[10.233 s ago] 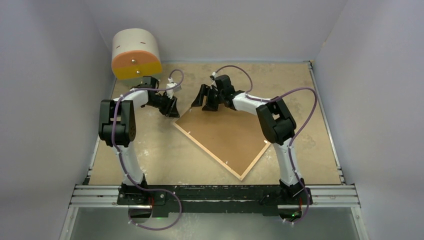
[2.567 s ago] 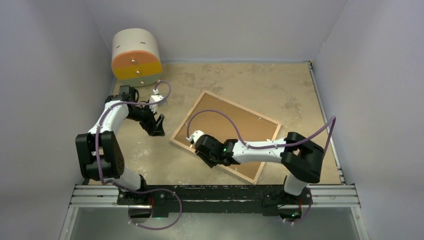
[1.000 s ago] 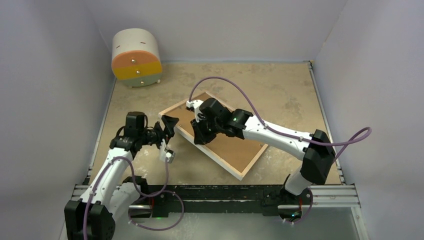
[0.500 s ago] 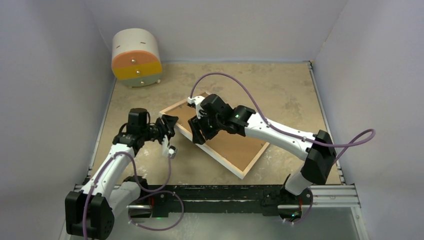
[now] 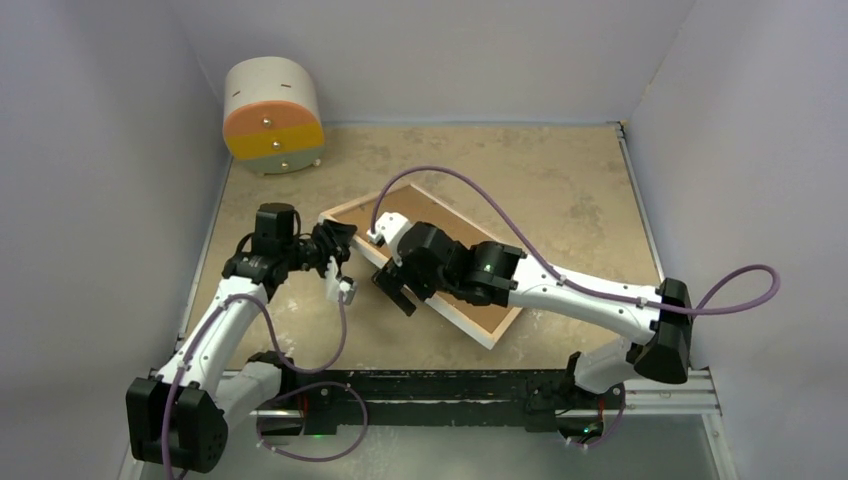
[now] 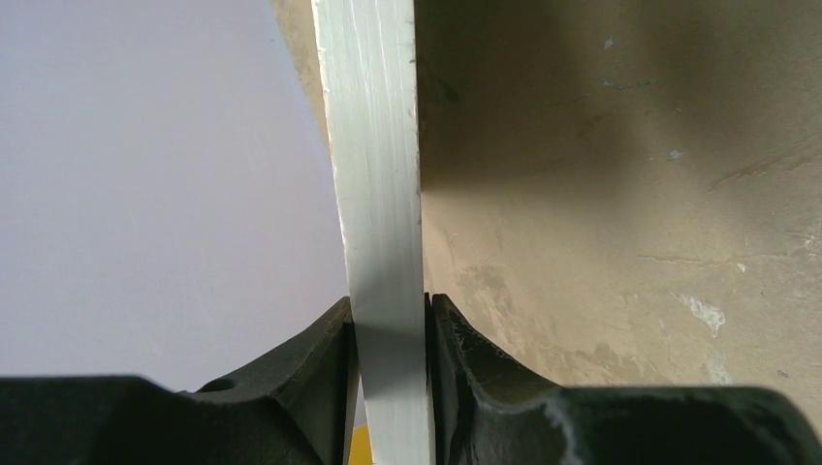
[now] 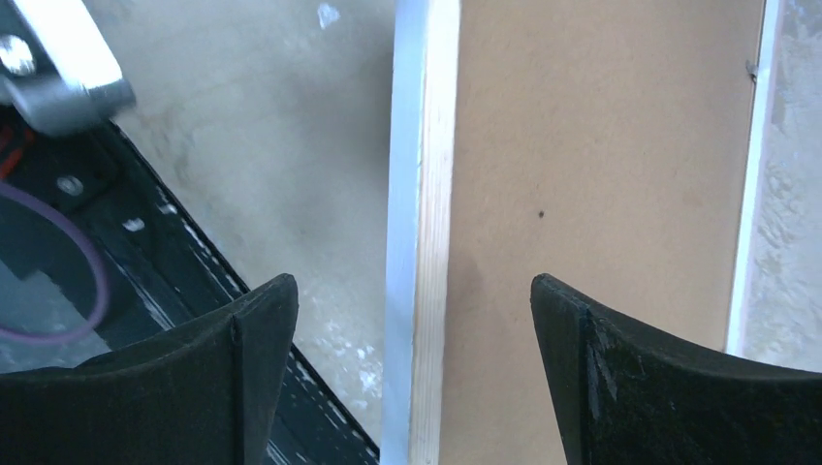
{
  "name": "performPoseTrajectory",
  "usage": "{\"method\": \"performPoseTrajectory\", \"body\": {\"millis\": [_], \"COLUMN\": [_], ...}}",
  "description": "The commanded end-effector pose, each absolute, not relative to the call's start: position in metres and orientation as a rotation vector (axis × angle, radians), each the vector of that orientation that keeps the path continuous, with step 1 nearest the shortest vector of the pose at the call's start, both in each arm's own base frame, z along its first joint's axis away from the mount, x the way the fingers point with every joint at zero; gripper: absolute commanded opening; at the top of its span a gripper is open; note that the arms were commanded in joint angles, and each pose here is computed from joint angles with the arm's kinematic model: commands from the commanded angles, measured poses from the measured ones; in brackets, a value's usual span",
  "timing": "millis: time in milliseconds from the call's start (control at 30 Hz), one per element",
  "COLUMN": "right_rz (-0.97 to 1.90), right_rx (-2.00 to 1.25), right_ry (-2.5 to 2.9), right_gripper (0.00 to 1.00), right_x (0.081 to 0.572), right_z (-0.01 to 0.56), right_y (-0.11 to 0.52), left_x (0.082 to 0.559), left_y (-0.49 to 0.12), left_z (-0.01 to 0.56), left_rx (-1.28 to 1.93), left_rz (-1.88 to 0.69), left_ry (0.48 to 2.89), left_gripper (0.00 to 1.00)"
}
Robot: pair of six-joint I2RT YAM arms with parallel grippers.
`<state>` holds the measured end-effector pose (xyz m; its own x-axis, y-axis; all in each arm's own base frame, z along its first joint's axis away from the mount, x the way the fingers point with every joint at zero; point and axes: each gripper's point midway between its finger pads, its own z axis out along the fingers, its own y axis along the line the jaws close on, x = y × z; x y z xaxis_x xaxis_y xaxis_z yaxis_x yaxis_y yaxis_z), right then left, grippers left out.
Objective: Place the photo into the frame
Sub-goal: Turn over the photo frame at the center of the board.
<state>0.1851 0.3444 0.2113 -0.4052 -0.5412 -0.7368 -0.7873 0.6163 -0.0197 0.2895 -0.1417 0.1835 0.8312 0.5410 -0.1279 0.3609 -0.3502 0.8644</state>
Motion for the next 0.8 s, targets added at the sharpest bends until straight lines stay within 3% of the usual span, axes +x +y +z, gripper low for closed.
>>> {"method": "performPoseTrajectory", "body": {"millis": [0,267,500,633,700,767], "right_rz": [0.203,-0.149,-0.317,-0.325,-0.322,-0.302], "right_rx": [-1.137,-1.166,-1.030,-0.971,-0.956,-0.944], "right_ry": [2.070,2.058,1.965,1.921,1.912,1.909], "right_gripper": [0.91,0.81,0.54,0.46,0.41,0.36], "right_x": [0.186,0.193,0.205,0.209,0.211,0.211], "right_z": [0.197,0.168,0.189,0.207,0.214,0.221], "right_y": [0.325,0.316,0.314,0.315,0.317,0.320], "left_x": [0.300,0.305,0.308,0.309,0.308,0.308], "left_y": [-0.150,-0.147,-0.144,-0.144,-0.145,-0.144], "left_z": [0.225,0.230,0.226,0.232,0.235,0.239], "left_rx": [1.905,1.888,1.911,1.884,1.876,1.864], "left_rz": [0.258,0.261,0.229,0.255,0.261,0.263], "left_ry": [0.607,0.649,0.713,0.694,0.689,0.700], "left_gripper": [0.31,0.30,0.33,0.49,0.52,0.77]}}
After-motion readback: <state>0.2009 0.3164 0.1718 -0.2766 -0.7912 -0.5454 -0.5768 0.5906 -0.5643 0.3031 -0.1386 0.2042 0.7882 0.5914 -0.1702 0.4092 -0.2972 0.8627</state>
